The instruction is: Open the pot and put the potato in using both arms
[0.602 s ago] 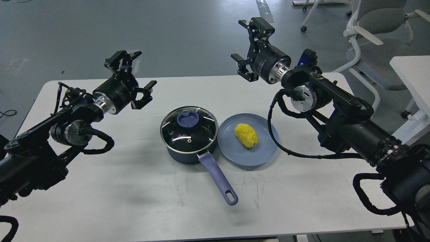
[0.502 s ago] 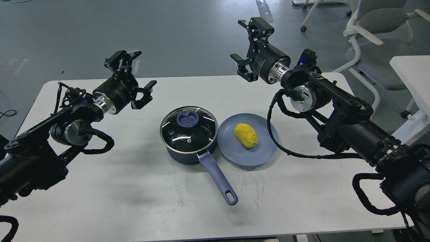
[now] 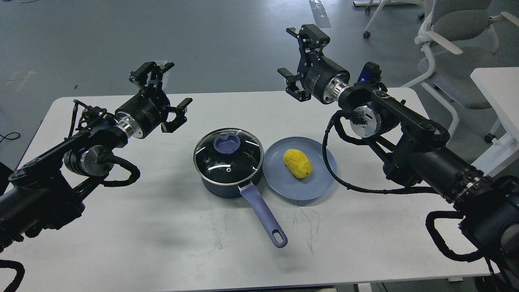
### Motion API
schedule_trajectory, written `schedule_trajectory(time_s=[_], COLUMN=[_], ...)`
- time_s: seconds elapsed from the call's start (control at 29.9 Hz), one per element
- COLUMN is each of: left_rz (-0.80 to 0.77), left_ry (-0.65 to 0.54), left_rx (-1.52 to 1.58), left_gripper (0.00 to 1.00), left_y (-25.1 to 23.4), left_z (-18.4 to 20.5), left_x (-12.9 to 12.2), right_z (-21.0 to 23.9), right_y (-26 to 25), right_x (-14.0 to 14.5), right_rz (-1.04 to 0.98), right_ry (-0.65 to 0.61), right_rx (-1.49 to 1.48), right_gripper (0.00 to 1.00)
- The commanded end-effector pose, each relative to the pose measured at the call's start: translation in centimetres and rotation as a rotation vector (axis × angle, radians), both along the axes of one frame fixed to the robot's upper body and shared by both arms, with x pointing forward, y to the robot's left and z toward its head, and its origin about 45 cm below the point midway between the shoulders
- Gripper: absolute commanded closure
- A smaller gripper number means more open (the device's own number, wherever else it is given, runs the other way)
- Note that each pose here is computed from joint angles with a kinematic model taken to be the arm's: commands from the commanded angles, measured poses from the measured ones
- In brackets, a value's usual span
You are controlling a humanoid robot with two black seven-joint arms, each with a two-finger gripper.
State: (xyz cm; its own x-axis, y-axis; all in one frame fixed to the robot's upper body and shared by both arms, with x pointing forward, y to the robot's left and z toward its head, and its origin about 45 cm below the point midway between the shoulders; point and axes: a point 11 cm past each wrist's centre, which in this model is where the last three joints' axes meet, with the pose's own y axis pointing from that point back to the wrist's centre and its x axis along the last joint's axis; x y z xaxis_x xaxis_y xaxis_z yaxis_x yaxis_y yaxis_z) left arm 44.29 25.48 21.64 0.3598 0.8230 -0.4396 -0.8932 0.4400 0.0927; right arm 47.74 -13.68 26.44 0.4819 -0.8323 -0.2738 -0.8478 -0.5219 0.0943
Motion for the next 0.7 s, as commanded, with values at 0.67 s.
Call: schedule_trajectory(time_s=[0.67], left_rz=[0.001], left_ry=[-0.001], left_rx=[0.001], left_gripper=[0.02], left_y=[0.10], left_z=[0.03], left_x=[0.00], right_z=[-0.05], right_y=[-0.03], right_x=[-0.05], right_rz=[0.001], right_ry=[0.000], right_rx=[0.001], right_gripper=[0.00])
